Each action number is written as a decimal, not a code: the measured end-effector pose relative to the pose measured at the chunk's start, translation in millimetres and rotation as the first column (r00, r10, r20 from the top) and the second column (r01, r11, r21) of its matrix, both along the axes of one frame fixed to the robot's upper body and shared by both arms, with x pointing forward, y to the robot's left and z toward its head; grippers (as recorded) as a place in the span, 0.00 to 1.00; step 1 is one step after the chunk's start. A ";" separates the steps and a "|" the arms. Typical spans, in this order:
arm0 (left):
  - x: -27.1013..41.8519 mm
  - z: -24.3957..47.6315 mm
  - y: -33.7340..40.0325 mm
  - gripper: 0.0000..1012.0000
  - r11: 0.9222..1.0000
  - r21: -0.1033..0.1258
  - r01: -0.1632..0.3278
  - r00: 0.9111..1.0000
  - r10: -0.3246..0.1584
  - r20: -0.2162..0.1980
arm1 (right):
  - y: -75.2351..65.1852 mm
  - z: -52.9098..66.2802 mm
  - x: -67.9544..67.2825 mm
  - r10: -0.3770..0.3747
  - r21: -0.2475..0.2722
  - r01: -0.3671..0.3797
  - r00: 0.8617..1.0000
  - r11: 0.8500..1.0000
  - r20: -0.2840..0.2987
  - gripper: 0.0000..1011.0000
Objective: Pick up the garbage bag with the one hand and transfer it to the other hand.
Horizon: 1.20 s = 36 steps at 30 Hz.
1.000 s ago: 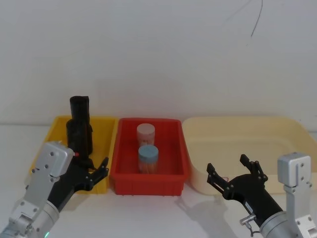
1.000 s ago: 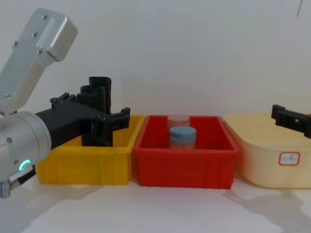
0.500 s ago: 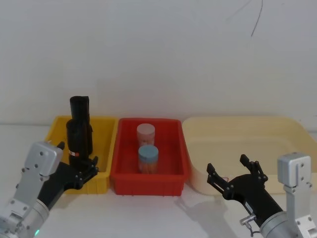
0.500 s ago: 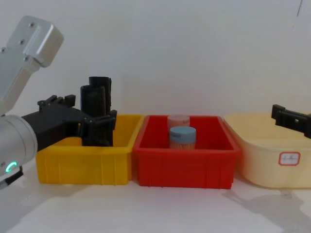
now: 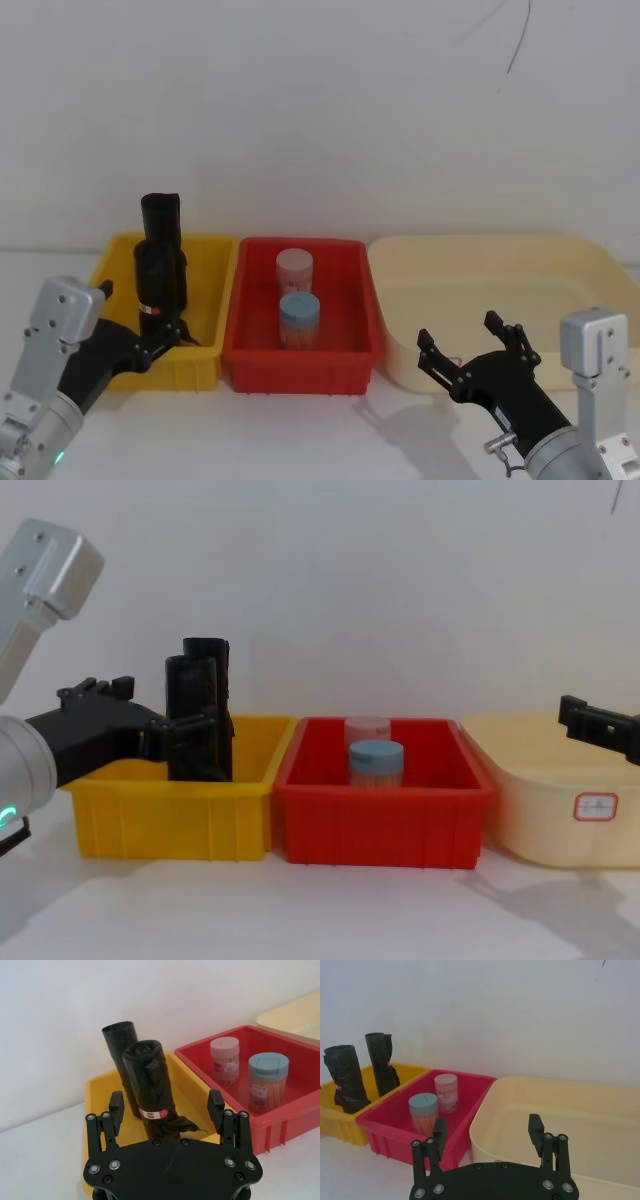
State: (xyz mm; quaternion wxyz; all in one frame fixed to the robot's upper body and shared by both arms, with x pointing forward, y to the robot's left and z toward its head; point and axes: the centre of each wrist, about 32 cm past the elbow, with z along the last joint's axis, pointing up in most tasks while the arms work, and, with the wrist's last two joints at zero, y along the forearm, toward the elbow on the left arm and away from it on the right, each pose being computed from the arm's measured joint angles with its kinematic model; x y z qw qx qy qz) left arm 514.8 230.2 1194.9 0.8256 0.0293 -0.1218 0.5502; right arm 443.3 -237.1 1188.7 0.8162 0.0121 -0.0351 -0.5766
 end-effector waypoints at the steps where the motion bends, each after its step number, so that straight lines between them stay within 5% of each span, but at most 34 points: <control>1: 0.4 -0.4 0.4 0.99 1.000 -0.001 0.000 1.000 0.000 -0.002 | 0.0 0.0 0.0 0.000 0.000 0.000 1.000 1.000 0.000 0.99; 20: 22.0 -1.9 2.9 0.99 0.999 -0.034 0.001 1.000 -0.001 -0.016 | 0.0 0.0 0.0 0.000 0.000 0.000 1.000 1.000 0.000 0.99; 36: 49.8 -2.5 1.3 0.99 1.000 -0.019 0.016 1.000 -0.016 -0.002 | 0.0 0.0 0.0 0.000 0.000 0.000 1.000 1.000 0.000 0.99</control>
